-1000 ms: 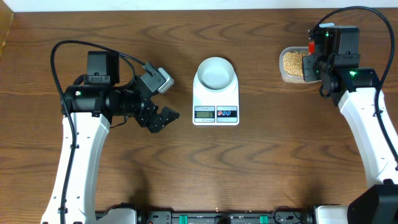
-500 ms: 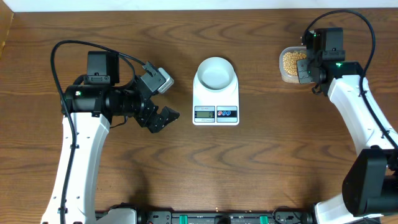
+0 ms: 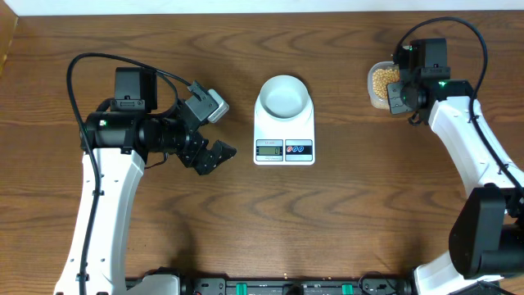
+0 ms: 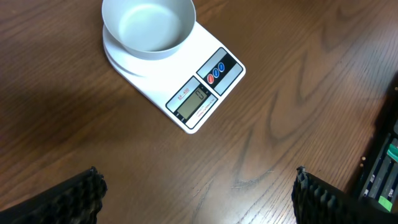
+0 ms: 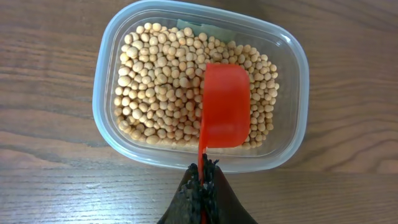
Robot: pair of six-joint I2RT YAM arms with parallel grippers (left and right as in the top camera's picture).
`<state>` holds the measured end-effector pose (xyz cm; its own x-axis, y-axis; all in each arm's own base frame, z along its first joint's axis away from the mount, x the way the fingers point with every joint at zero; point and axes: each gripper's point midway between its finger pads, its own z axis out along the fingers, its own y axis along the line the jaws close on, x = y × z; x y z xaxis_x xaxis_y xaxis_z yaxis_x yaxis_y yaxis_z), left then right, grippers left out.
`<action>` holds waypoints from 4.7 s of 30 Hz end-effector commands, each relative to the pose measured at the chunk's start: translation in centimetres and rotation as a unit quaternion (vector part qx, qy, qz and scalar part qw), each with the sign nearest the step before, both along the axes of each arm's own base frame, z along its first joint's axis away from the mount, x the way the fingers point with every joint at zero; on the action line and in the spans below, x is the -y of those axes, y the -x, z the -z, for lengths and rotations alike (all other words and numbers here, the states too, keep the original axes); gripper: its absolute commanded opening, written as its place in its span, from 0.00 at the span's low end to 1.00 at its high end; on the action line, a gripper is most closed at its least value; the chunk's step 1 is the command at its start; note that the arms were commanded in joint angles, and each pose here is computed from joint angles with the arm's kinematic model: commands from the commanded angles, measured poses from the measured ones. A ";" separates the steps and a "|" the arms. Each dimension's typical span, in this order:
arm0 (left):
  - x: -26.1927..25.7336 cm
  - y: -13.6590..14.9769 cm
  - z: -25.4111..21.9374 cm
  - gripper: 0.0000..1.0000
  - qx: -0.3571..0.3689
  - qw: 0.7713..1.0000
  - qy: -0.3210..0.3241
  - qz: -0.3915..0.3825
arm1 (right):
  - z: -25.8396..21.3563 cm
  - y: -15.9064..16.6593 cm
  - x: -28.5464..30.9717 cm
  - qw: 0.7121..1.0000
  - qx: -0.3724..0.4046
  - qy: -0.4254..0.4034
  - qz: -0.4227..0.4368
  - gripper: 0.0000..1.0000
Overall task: Scoop item into bowl and weigh 50g on scale
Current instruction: 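Lower the red scoop with the right gripper into the soybean tub, then drag the red scoop through the soybeans with the right gripper to fill it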
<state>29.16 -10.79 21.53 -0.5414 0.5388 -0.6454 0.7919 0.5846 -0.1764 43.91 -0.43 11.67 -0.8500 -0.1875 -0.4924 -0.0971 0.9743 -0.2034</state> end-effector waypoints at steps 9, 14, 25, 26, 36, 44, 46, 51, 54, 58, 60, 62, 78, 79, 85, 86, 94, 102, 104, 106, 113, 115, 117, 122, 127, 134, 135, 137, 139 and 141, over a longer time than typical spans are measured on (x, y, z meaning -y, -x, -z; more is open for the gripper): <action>0.1 0.1 -0.6 0.98 0.011 1.000 0.004 0.007 | 0.2 0.1 -2.0 0.998 -0.013 -0.050 -0.026 0.01; 0.1 0.1 -0.6 0.98 0.011 1.000 0.004 0.007 | 0.3 0.3 -2.7 0.997 -0.016 -0.069 -0.030 0.01; 0.1 0.1 -0.6 0.98 0.011 1.000 0.004 0.007 | 0.3 0.0 -2.2 0.994 -0.010 -0.111 0.008 0.01; 0.1 0.1 -0.6 0.98 0.011 1.000 0.004 0.007 | 0.2 0.0 -2.2 0.993 -0.009 -0.121 0.007 0.01; 0.1 0.1 -0.6 0.98 0.011 1.000 0.004 0.007 | -0.2 0.1 -2.0 0.976 -0.012 -0.217 0.022 0.01; 0.1 0.1 -0.6 0.98 0.011 1.000 0.004 0.007 | -0.6 0.2 -0.9 0.964 -0.010 -0.262 0.053 0.01; 0.1 0.1 -0.6 0.98 0.011 1.000 0.004 0.007 | -0.5 0.2 -0.1 0.963 -0.009 -0.263 0.063 0.01; 0.1 0.1 -0.6 0.98 0.011 1.000 0.004 0.007 | 1.1 0.3 0.5 0.959 -0.028 -0.270 0.084 0.01; 0.1 0.1 -0.6 0.98 0.011 1.000 0.004 0.007 | 2.7 0.4 -0.2 0.952 -0.051 -0.289 0.083 0.01; 0.1 0.1 -0.6 0.98 0.011 1.000 0.004 0.007 | 3.0 0.5 -0.2 0.951 -0.057 -0.293 0.087 0.01; 0.1 0.1 -0.6 0.98 0.011 1.000 0.004 0.007 | 3.0 0.5 -0.2 0.950 -0.057 -0.293 0.087 0.01; 0.1 0.1 -0.6 0.98 0.011 1.000 0.004 0.007 | 2.9 0.6 -0.2 0.950 -0.058 -0.294 0.090 0.01; 0.1 0.1 -0.6 0.98 0.011 1.000 0.004 0.007 | -0.6 0.8 1.6 0.895 -0.031 -0.430 0.114 0.01; 0.1 0.1 -0.6 0.98 0.011 1.000 0.004 0.007 | -0.6 0.8 1.7 0.894 -0.031 -0.431 0.118 0.01; 0.1 0.1 -0.6 0.98 0.011 1.000 0.004 0.007 | 0.9 0.8 1.8 0.891 -0.048 -0.433 0.128 0.01; 0.1 0.1 -0.6 0.98 0.011 1.000 0.004 0.007 | 1.6 0.8 1.8 0.890 -0.056 -0.433 0.131 0.01; 0.1 0.1 -0.6 0.98 0.011 1.000 0.004 0.007 | 3.5 0.9 2.4 0.894 -0.071 -0.418 0.148 0.01; 0.1 0.1 -0.6 0.98 0.011 1.000 0.004 0.007 | 3.6 1.0 2.2 0.891 -0.075 -0.423 0.146 0.01; 0.1 0.1 -0.6 0.98 0.011 1.000 0.004 0.007 | 2.9 1.0 1.5 0.885 -0.073 -0.444 0.122 0.01; 0.1 0.1 -0.6 0.98 0.011 1.000 0.004 0.007 | 2.7 1.0 1.5 0.880 -0.071 -0.453 0.121 0.01; 0.1 0.1 -0.6 0.98 0.011 1.000 0.004 0.007 | 2.7 1.2 3.6 0.876 -0.060 -0.457 0.142 0.01; 0.1 0.1 -0.6 0.98 0.011 1.000 0.004 0.007 | 2.7 1.1 3.5 0.876 -0.060 -0.456 0.141 0.01; 0.1 0.1 -0.6 0.98 0.011 1.000 0.004 0.007 | 2.7 1.1 3.0 0.878 -0.062 -0.455 0.133 0.01; 0.1 0.1 -0.6 0.98 0.011 1.000 0.004 0.007 | 3.1 0.8 2.1 0.892 -0.063 -0.432 0.119 0.01; 0.1 0.1 -0.6 0.98 0.011 1.000 0.004 0.007 | 3.4 0.6 2.4 0.899 -0.061 -0.416 0.125 0.01; 0.1 0.1 -0.6 0.98 0.011 1.000 0.004 0.007 | 3.9 0.4 2.5 0.899 -0.061 -0.415 0.125 0.01; 0.1 0.1 -0.6 0.98 0.011 1.000 0.004 0.007 | 4.0 0.4 2.5 0.899 -0.063 -0.415 0.126 0.01; 0.1 0.1 -0.6 0.98 0.011 1.000 0.004 0.007 | 4.3 0.4 2.3 0.897 -0.067 -0.419 0.126 0.01; 0.1 0.1 -0.6 0.98 0.011 1.000 0.004 0.007 | 4.4 0.5 2.2 0.895 -0.069 -0.423 0.124 0.01; 0.1 0.1 -0.6 0.98 0.011 1.000 0.004 0.007 | 4.4 0.4 2.3 0.895 -0.066 -0.423 0.125 0.01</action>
<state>29.16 -10.79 21.53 -0.5414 0.5388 -0.6454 0.7919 0.5846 -0.1764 43.51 -3.04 8.84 -0.8615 0.4240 -0.2795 0.1716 0.7611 0.6256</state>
